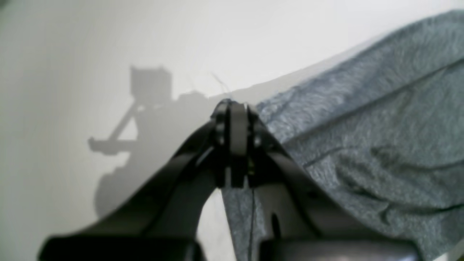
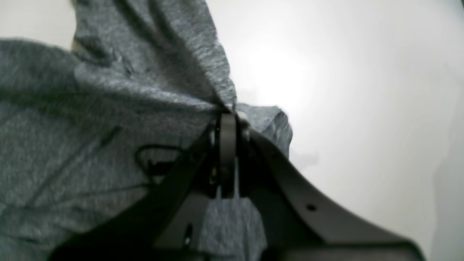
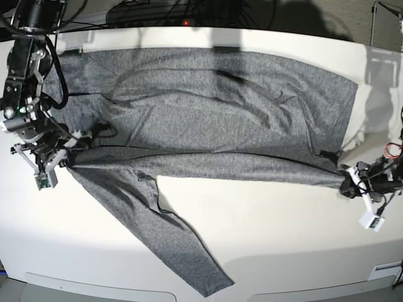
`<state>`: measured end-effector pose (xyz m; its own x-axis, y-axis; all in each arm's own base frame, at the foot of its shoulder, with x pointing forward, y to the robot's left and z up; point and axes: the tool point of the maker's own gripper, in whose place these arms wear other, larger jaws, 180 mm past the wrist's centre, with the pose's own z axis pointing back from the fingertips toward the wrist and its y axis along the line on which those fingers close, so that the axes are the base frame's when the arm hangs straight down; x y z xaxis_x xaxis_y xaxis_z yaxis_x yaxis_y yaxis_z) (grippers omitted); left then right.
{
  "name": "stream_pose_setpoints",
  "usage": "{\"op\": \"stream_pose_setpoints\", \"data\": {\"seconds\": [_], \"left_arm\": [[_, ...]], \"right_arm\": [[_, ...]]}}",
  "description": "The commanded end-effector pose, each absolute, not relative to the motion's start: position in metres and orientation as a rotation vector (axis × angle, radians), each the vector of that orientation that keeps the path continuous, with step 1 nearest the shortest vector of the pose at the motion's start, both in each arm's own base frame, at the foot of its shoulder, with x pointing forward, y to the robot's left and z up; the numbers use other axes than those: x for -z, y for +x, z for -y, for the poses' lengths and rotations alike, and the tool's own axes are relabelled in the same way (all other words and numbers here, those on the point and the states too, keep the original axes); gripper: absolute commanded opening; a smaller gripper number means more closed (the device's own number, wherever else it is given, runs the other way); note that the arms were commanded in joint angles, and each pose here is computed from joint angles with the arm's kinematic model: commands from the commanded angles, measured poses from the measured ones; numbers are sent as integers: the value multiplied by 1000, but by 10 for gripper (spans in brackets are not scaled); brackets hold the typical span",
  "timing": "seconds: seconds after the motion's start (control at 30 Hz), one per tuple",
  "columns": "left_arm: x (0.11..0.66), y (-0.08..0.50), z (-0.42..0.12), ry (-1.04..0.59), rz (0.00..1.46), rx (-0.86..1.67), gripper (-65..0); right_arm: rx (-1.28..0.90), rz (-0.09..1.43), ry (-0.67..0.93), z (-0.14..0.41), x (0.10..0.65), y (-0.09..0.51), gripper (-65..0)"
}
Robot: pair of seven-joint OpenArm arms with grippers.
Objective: Fold the T-shirt properly
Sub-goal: 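Lift the hem with both grippers and fold it toward the collar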
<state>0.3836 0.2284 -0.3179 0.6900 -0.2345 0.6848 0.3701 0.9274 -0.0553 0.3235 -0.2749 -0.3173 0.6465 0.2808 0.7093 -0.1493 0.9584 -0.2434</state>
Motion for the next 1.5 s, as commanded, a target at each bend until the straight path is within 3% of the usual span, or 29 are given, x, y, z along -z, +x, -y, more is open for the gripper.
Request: {"op": "stream_pose_setpoints", "data": {"seconds": [0.0, 0.2, 0.87, 1.3, 1.47], "left_arm": [[294, 390, -235, -188, 800, 338, -650], [275, 371, -243, -184, 849, 316, -650], [304, 320, -226, -194, 746, 375, -650], [282, 324, -221, -145, 796, 441, -650], [290, 316, -225, -131, 730, 444, -650]], "right_arm": [[-264, 895, -189, 276, 297, 330, -650], [-297, 888, -201, 266, 291, 317, -650], [-369, 840, -203, 248, 294, 274, -650], [-184, 902, -241, 303, 264, 265, -650], [-184, 888, -210, 305, 264, 260, -650]]}}
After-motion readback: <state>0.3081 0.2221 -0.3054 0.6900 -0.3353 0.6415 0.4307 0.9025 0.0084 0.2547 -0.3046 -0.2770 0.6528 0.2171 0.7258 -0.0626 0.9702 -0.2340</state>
